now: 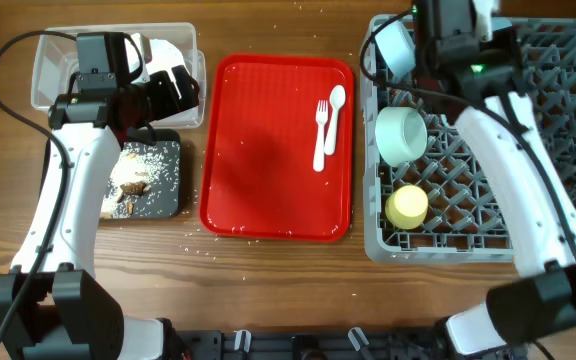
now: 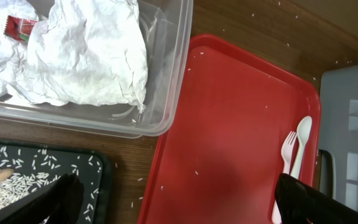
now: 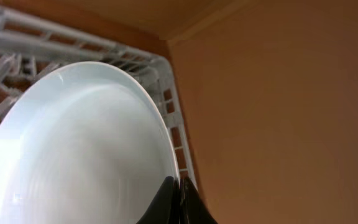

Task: Sort waste into correct bins and load items into the dishwasher rack
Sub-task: 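Grasp the light-blue plate with the right gripper and lift it, then stand the plate upright in the back of the dish rack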

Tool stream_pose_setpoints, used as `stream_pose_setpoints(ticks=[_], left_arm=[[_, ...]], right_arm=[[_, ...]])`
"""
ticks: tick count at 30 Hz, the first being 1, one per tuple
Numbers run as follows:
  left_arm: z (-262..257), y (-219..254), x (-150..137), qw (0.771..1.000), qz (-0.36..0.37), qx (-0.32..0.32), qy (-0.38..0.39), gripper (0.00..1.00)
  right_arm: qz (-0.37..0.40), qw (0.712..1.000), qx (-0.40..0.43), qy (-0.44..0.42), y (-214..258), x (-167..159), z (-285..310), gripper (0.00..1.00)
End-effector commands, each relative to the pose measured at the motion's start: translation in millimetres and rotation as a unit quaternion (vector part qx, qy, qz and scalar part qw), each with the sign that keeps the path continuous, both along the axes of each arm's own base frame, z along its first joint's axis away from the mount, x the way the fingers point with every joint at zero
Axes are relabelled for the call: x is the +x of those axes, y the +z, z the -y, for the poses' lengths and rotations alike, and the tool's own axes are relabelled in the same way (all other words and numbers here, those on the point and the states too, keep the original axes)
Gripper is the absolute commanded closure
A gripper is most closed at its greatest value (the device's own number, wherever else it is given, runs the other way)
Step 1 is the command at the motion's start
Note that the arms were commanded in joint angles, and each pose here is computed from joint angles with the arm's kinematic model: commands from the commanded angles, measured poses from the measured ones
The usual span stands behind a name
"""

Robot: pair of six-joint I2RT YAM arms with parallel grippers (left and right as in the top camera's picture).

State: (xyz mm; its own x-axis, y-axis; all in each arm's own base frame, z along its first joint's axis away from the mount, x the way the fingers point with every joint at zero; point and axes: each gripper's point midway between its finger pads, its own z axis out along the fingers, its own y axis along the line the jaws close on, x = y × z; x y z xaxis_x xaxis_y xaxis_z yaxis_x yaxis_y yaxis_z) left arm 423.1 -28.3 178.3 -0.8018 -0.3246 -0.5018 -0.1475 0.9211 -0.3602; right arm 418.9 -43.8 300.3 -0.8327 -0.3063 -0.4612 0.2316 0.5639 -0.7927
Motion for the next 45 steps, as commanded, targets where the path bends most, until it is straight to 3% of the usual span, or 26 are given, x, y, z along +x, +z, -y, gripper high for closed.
stream_pose_setpoints(ticks=[1,5,15,16,18,20,23,26,27,30,32,35,39,45], left_arm=[[-2.7,4.7,1.2,1.0,0.008,0.004,0.002,0.0],[-2.7,4.8,1.2,1.0,0.008,0.004,0.002,0.0],[-2.7,4.8,1.2,1.0,0.008,0.004,0.002,0.0],[-2.7,4.6,1.1,1.0,0.007,0.004,0.002,0.0],[-2.6,4.8,1.2,1.0,0.008,0.004,0.002,0.0],[-2.7,4.8,1.2,1.0,0.008,0.004,0.002,0.0],[-2.7,4.8,1.2,1.0,0.008,0.004,0.002,0.0],[-2.7,4.8,1.2,1.0,0.008,0.004,0.002,0.0],[-2.7,4.8,1.2,1.0,0.008,0.004,0.002,0.0],[-2.7,4.8,1.2,1.0,0.008,0.004,0.002,0.0],[-2.6,4.8,1.2,1.0,0.008,0.004,0.002,0.0],[-2.7,4.7,1.2,1.0,0.008,0.004,0.002,0.0],[-2.7,4.7,1.2,1.0,0.008,0.004,0.002,0.0],[-2.6,4.8,1.2,1.0,0.008,0.004,0.002,0.0]], right_arm=[[-0.044,0.999,-0.021,0.015,-21.0,15.3,-2.4,0.96],[-0.082,0.996,-0.034,0.03,-35.2,29.4,7.8,0.96],[-0.167,0.97,-0.009,0.174,-57.5,54.3,-5.4,0.94],[-0.166,0.967,0.01,0.195,-62.3,57.2,-13.4,0.59],[-0.157,0.962,0.039,0.219,-67.0,61.1,-24.5,0.24],[-0.106,0.97,0.076,0.205,-61.2,67.3,-29.2,0.05],[-0.056,0.964,0.141,0.22,-41.7,65.0,-45.2,0.0],[0.011,0.913,0.3,0.274,-8.1,49.5,-92.6,0.0],[0.038,0.863,0.4,0.308,8.8,39.0,-125.7,0.0],[0.042,0.737,0.567,0.365,34.1,21.9,-187.8,0.0],[0.049,0.714,0.616,0.33,20.3,34.3,-202.5,0.04],[0.016,0.744,0.613,0.263,-46.0,56.8,-231.3,0.05],[-0.069,0.79,0.579,0.192,-158.4,56.9,-273.8,0.05],[-0.147,0.83,0.525,0.121,-248.6,44.3,-258.2,0.1]])
